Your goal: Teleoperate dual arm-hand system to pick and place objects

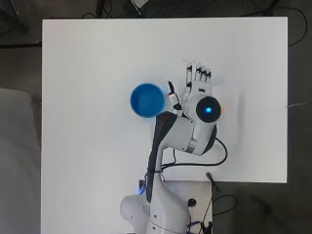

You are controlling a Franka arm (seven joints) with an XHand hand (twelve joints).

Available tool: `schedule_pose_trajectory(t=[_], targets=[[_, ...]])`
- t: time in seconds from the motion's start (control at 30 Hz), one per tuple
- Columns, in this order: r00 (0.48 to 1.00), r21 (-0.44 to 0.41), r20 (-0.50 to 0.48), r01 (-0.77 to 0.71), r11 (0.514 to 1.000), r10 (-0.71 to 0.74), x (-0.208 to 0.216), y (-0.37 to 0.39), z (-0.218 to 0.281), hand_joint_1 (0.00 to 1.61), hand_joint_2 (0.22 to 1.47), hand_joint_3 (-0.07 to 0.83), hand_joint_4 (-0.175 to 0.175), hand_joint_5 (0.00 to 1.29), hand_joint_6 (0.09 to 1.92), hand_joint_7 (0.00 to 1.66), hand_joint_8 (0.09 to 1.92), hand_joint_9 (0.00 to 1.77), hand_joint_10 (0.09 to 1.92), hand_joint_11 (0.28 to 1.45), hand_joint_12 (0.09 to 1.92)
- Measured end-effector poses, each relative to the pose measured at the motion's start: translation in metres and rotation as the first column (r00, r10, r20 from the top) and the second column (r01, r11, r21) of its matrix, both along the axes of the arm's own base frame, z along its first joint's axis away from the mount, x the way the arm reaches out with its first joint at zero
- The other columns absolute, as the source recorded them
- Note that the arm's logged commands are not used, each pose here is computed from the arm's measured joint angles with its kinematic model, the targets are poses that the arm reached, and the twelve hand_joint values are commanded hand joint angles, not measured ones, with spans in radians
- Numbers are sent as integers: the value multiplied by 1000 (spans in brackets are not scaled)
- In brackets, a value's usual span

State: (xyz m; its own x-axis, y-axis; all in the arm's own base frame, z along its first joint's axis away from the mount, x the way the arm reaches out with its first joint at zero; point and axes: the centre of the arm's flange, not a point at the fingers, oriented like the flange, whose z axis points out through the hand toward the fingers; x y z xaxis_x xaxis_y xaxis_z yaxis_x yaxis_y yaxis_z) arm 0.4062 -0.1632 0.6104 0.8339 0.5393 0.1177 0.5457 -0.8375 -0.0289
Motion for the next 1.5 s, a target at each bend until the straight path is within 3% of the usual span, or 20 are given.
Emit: schedule_pose_trajectory(t=[0.07,0.1,0.13,0.17,0.2,0.23,0.27,0.33,0.37,0.4,0.43,0.47,0.5,0.57,0.63,0.77,1.0,1.27,1.43,1.5], targets=[[998,9,10,61,998,-61,-6,-23,-24,202,1010,-4,102,287,87,315,87,411,87,463,87],[996,14,17,89,996,-90,-9,-34,-36,231,999,-3,90,183,87,262,87,481,87,514,87],[993,18,25,117,993,-117,-13,-44,-46,287,1032,-13,65,100,87,506,141,737,327,619,306],[990,25,31,140,990,-141,-16,-53,-56,281,1102,-8,99,342,87,684,519,884,735,652,710],[987,41,30,158,987,-159,-18,-62,-65,210,1138,-3,132,604,703,844,1064,1004,1212,673,1103],[985,62,22,172,983,-173,-21,-71,-74,377,1180,2,153,787,1246,991,1467,1157,1544,792,1435],[983,84,12,183,980,-184,-23,-79,-82,664,1183,105,114,754,1491,911,1542,1062,1712,724,1468],[981,110,-6,192,975,-192,-26,-87,-97,867,1096,143,132,334,723,379,592,482,826,513,696],[983,110,-10,185,977,-185,-28,-87,-104,907,1080,101,118,176,386,198,305,487,488,579,429],[985,106,-20,174,979,-173,-29,-87,-114,797,1141,43,85,87,193,481,187,769,605,680,661],[986,107,-33,164,981,-161,-31,-86,-124,492,1183,16,100,242,109,702,116,882,649,664,729],[987,114,-55,153,982,-148,-33,-86,-136,567,1224,1,130,430,565,850,87,877,507,641,543],[988,127,-81,143,982,-133,-34,-85,-148,690,1207,-12,139,424,665,755,87,762,318,599,331],[987,134,-121,123,983,-107,-31,-81,-162,613,1103,-24,76,166,285,265,87,307,87,468,92],[984,95,-138,127,987,-114,-24,-76,-165,459,1018,-9,53,42,87,69,87,185,87,430,87],[966,38,-149,217,975,-209,-21,-75,-173,314,987,-2,60,1,87,47,87,211,87,431,87],[951,133,-93,306,943,-296,-27,-71,-201,279,949,-10,32,14,87,108,87,268,87,446,87],[958,54,-80,281,958,-276,-51,-84,-227,235,940,-1,11,35,87,156,87,313,87,453,87],[938,131,-109,342,931,-329,-69,-94,-226,267,935,-2,1,45,87,168,87,315,87,444,87],[934,151,-119,352,924,-337,-70,-99,-226,288,945,0,10,152,87,255,87,373,87,462,87]])
